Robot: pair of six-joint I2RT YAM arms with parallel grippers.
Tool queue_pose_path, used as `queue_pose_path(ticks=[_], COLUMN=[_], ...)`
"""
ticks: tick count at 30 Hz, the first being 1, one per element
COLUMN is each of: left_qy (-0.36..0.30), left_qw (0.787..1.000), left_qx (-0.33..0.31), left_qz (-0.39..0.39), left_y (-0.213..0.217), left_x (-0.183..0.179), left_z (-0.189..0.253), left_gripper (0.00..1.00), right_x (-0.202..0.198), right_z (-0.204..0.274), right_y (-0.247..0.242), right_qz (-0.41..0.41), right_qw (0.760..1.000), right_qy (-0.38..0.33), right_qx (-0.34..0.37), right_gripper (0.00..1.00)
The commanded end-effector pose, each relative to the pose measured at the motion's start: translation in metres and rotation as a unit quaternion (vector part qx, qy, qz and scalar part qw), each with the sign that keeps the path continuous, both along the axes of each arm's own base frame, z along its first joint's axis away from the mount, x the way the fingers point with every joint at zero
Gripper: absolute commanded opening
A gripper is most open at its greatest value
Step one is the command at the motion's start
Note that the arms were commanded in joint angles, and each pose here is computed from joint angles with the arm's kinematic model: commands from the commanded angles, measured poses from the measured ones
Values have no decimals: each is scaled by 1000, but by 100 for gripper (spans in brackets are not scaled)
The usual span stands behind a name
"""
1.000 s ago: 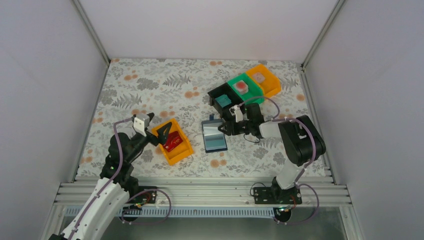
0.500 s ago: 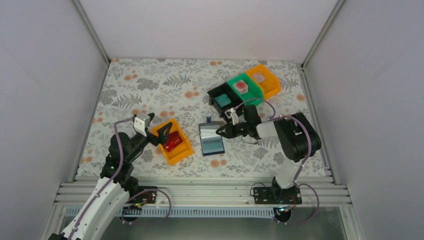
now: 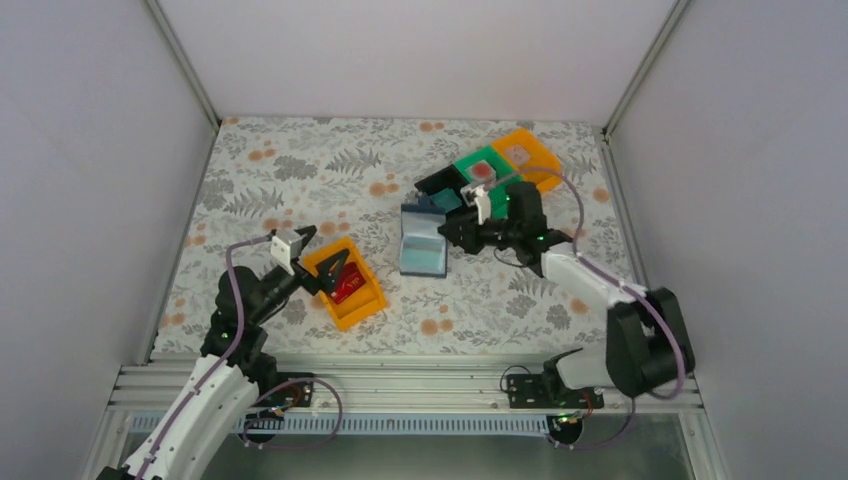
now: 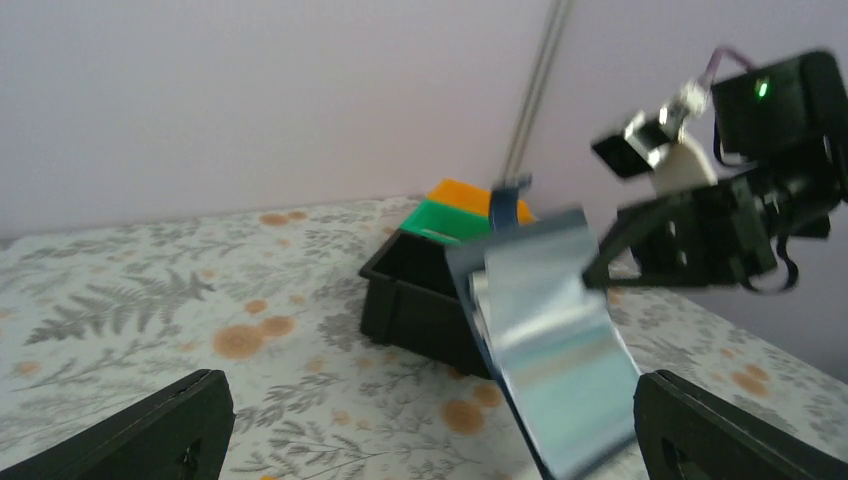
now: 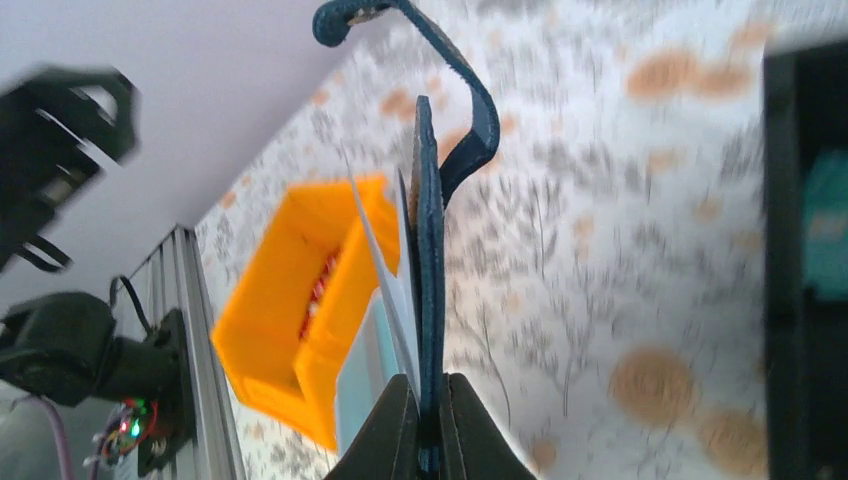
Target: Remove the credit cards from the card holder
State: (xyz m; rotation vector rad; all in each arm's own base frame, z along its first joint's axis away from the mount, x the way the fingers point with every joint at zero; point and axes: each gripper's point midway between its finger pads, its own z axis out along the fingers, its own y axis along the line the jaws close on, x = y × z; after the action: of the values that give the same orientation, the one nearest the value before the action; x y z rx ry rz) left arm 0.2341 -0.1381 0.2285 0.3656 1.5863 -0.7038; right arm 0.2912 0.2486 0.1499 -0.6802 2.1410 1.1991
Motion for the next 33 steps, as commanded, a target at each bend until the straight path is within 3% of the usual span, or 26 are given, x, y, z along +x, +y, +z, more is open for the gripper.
queue_pose_path(ticks=[1,7,14,17,26,30,33], left_qy=[-33,-54,-96,-112,-139,-170,-197], left_qw=[997,990,980,973,963,954,947], left_qx=[-23,-53,-80,-107,-133,-117,-98], left_qz=[-62,-119,-152,-169,-190,-216,-234], left_y=[-15,-26,-31,-33,-37,-43,-46], left_x=[-16,-32,-43,-50,-61,-74,-84], left_z=[16,36,73,87,107,114,115], left_gripper=[100,100,100,100,100,81,47], right_x=[6,2,-38,-56,-87,-90,-89], right_z=[72,176,258,275,280,277,273], right_y=[-5,-6,31,47,95,102,103], right_qz=[-39,-88,-49,-20,59,68,69], right_qw=[996,974,943,934,928,929,931], right_qy=[-77,-167,-247,-261,-281,-285,-283], right_qx=[20,124,216,244,239,226,219], right_gripper=[4,4,4,4,4,4,4])
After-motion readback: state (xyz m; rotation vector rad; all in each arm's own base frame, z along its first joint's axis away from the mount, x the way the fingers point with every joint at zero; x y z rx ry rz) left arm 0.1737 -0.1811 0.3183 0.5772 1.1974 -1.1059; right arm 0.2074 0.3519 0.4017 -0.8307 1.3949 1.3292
